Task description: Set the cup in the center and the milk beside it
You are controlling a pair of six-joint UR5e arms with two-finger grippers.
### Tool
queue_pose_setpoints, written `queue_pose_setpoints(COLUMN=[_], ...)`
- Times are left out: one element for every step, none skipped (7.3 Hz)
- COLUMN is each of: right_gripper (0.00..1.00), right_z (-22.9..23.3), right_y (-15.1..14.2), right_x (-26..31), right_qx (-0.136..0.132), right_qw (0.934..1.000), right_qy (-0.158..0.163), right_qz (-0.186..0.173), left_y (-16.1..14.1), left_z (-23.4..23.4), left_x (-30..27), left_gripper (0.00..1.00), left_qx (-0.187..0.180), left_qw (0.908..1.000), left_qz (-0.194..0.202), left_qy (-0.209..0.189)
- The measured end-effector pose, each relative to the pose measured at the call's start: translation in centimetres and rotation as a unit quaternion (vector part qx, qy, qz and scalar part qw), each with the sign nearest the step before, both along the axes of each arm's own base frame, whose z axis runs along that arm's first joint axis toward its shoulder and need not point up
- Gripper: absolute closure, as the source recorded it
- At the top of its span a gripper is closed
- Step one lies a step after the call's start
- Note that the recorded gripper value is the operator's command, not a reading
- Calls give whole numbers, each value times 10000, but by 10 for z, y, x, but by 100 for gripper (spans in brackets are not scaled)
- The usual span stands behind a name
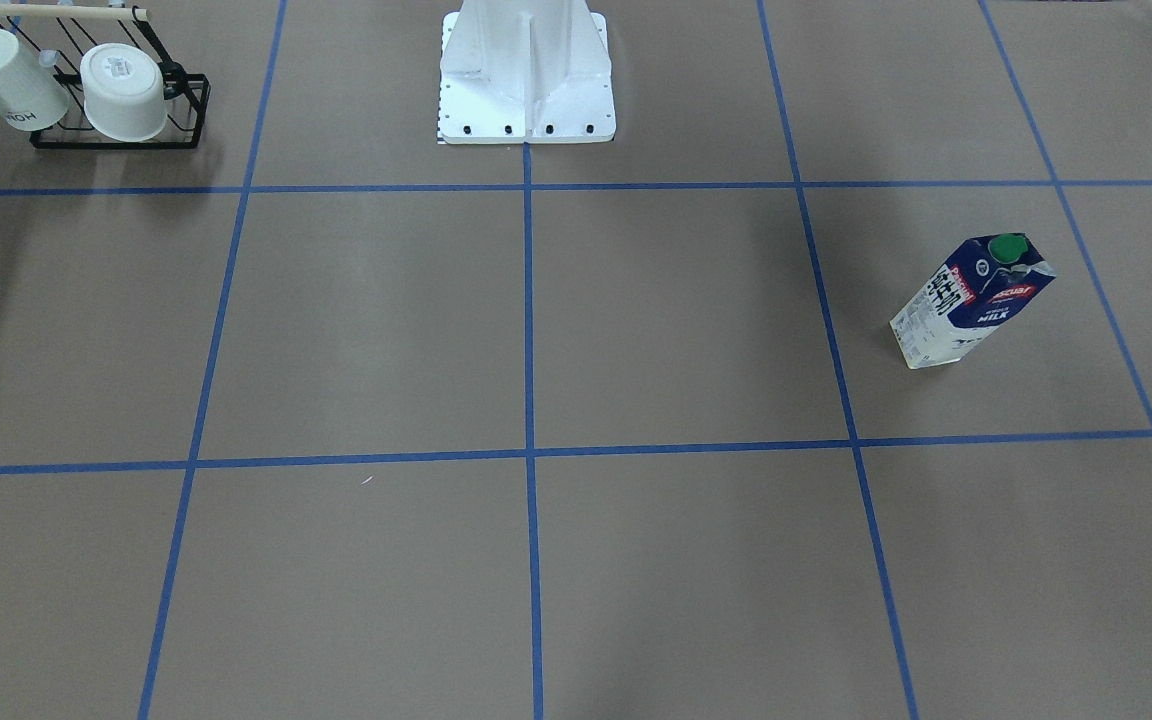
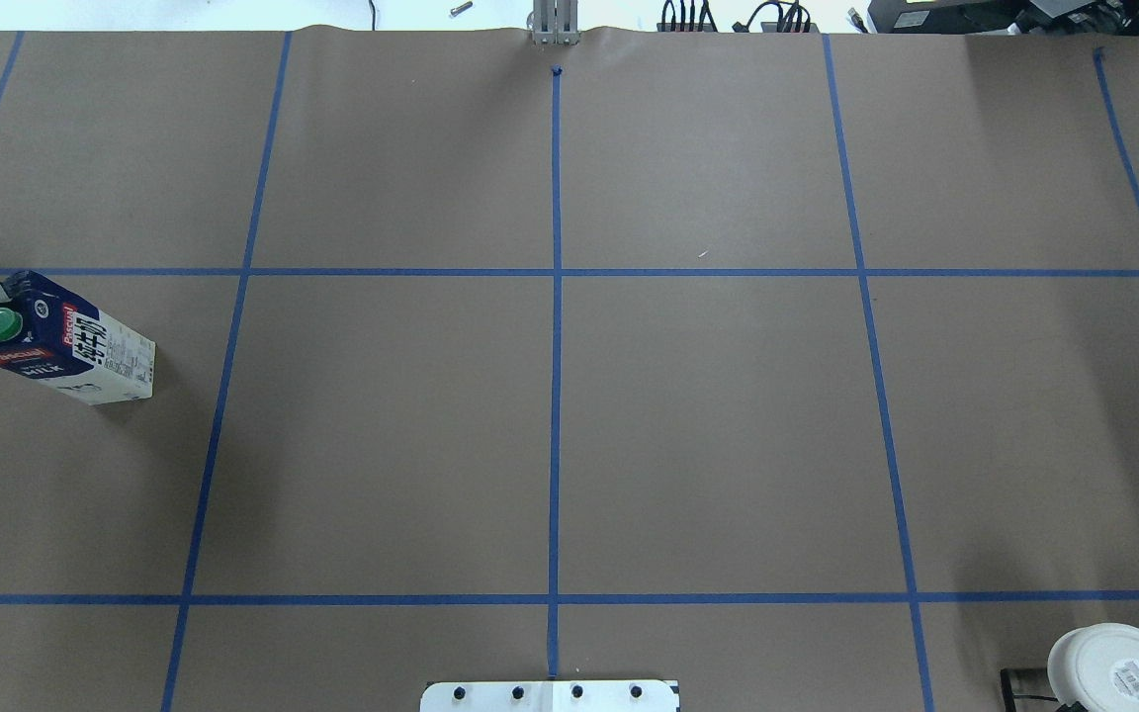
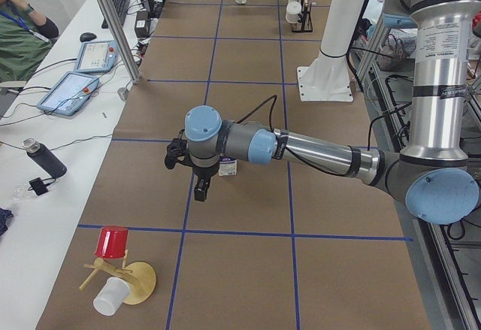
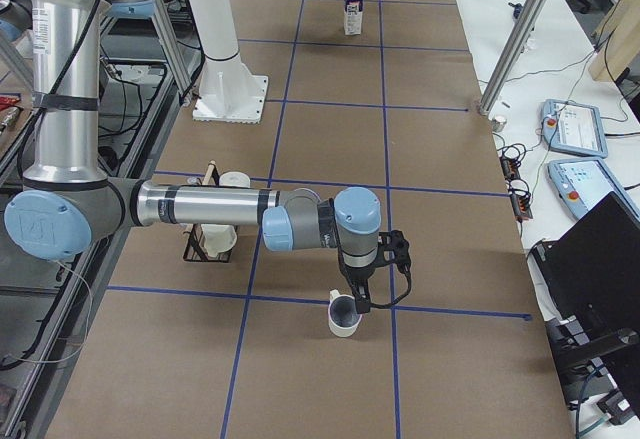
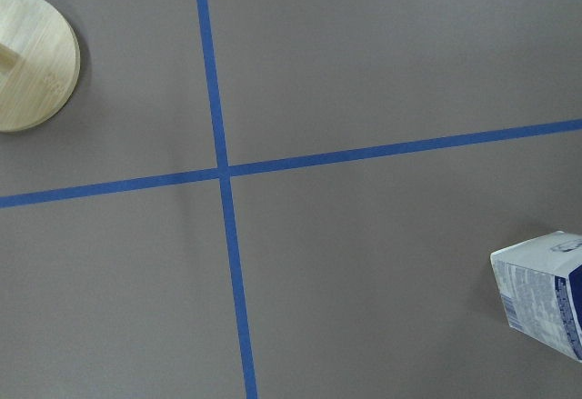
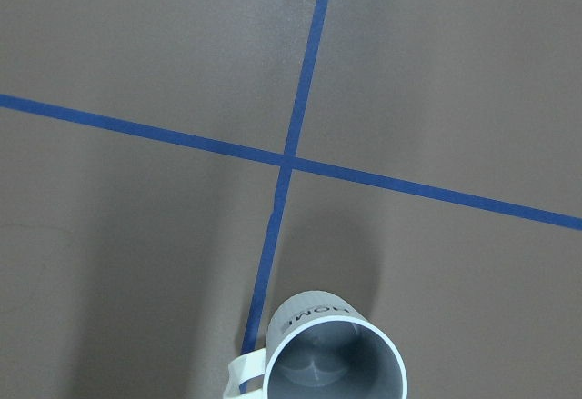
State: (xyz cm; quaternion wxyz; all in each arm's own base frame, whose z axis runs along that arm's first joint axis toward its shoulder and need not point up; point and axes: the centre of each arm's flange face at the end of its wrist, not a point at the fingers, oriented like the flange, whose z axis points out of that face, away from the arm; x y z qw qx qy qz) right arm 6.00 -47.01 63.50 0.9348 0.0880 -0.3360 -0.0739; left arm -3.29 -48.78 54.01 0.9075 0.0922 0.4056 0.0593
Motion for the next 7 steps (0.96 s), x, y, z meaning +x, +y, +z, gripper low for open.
queue_pose_setpoints(right_gripper=[0, 0, 0, 0, 0, 0, 0], right_z=[-9, -15, -13, -7, 1, 18, 45], right_y=[-5, -9, -9, -8, -5, -2, 0], right_x=[-1, -2, -2, -2, -2, -2, -3], right_qx=[179, 402, 515, 545, 574, 534, 439], right_qw=[9998, 9992, 9987, 9985, 9983, 9985, 9989], right_qy=[4, -2, -22, -38, -31, -18, -18], right_qz=[4, 21, 39, 19, -54, -142, -177], left_y=[-4, -12, -20, -24, -24, -24, -24], left_z=[-13, -22, -22, -16, -11, -11, -12], left_x=[-1, -1, -2, -2, -3, -3, -3], left_gripper=[1, 1, 1, 1, 1, 1, 1], left_qx=[263, 655, 1024, 1301, 1515, 1663, 1735], left_qw=[9997, 9978, 9947, 9915, 9884, 9860, 9848], left_qz=[-6, -32, -65, -75, -79, -94, -100], left_qy=[15, 14, -6, -12, -6, 1, 4])
